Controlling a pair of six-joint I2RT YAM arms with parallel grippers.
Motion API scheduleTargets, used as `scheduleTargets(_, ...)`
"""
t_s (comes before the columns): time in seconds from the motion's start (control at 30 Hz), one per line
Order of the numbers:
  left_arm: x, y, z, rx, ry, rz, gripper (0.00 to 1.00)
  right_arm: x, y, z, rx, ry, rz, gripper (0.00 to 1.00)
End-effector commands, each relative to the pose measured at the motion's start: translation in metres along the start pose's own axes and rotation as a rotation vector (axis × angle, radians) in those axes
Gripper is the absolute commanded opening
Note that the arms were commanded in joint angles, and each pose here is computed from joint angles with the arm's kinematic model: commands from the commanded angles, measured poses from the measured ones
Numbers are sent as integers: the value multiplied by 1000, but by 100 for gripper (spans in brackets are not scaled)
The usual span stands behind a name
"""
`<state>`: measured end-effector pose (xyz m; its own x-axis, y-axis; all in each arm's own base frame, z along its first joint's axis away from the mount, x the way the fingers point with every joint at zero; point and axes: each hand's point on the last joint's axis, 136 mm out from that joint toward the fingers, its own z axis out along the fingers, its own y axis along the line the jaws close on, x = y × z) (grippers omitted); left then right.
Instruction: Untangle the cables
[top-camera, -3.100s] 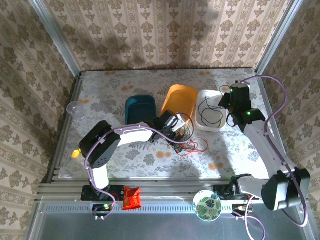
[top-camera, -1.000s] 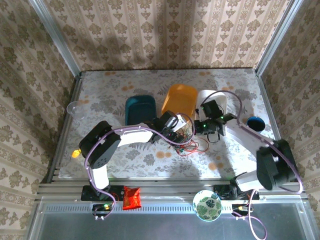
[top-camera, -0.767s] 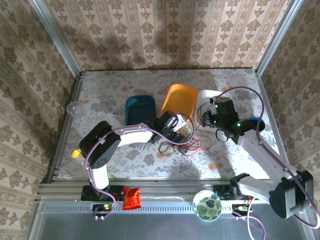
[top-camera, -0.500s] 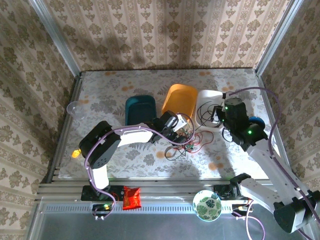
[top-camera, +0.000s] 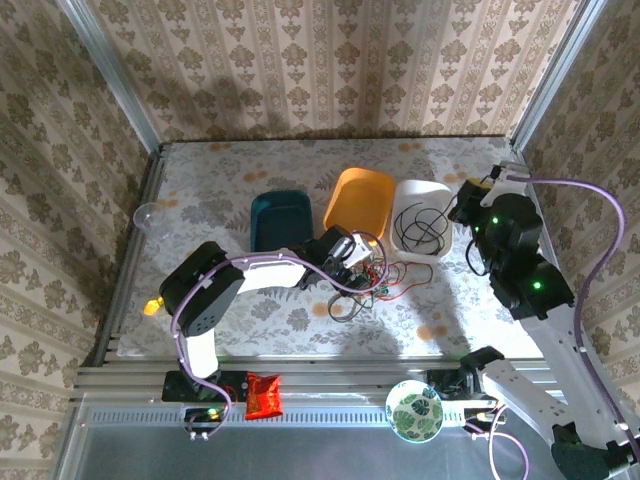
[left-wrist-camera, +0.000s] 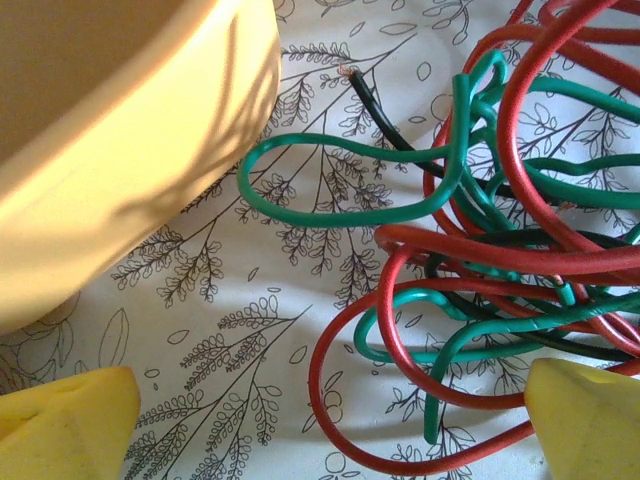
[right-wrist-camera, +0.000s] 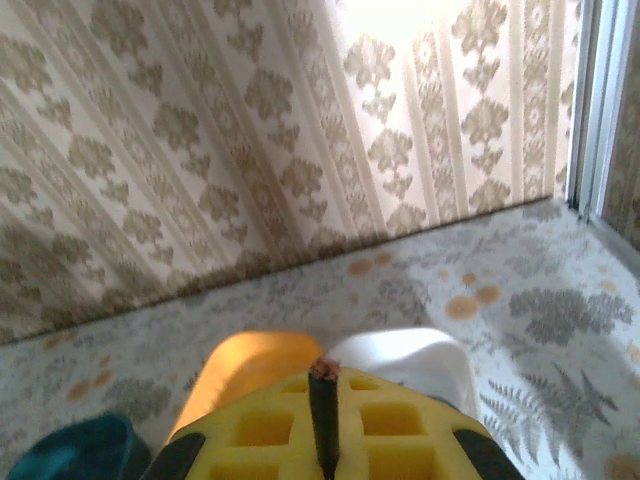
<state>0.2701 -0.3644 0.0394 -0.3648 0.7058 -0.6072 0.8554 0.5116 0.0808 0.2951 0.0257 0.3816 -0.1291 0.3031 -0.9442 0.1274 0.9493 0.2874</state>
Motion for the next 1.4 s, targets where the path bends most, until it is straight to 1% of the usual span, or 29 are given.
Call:
scheduleTargets(0.0, 20, 0, 5, 0, 64, 21, 100, -30, -5, -6, 37, -94, -3, 0)
scheduleTargets(0.07, 20, 1, 5, 0, 65, 23, 100, -32, -4, -2, 37, -89, -21, 0)
scheduleTargets(0.2, 17, 1, 3, -1, 56, 27, 100, -28, -14, 15, 93, -53, -37, 0)
scheduleTargets(0.4, 13, 2, 1, -4, 45, 24, 100, 11, -29, 66, 137, 95, -14, 0)
scheduleTargets(0.57, 15, 3, 1, -10, 47, 24, 100, 56, -34, 97, 152, 212, -36, 0)
scheduleTargets(0.67, 16, 3, 1, -12, 48, 22, 100, 91, -36, 111, 150, 316, -31, 0)
scheduleTargets(0.77, 18, 3, 2, -11, 51, 20, 100, 132, -41, 119, 159, 446, -19, 0)
scheduleTargets(0.87, 18, 2, 3, -8, 52, 21, 100, 181, -45, 124, 166, 621, -9, 0)
scheduleTargets(0.93, 18, 1, 3, -7, 52, 22, 100, 219, -48, 127, 178, 759, -6, 0)
scheduleTargets(1.03, 17, 1, 2, -6, 50, 24, 100, 256, -52, 131, 192, 893, -1, 0)
scheduleTargets(1.13, 18, 2, 2, -7, 51, 25, 100, 278, -54, 137, 204, 963, 14, 0)
scheduleTargets(1.27, 18, 3, 1, -12, 53, 25, 100, 286, -52, 146, 204, 966, 35, 0)
scheduleTargets(1.3, 19, 3, 1, -12, 53, 25, 100, 285, -52, 148, 206, 964, 37, 1)
scheduleTargets(1.33, 18, 3, 1, -13, 52, 25, 100, 281, -51, 149, 205, 952, 39, 8)
scheduleTargets(1.37, 17, 3, 0, -14, 49, 25, 100, 279, -51, 150, 205, 944, 38, 21)
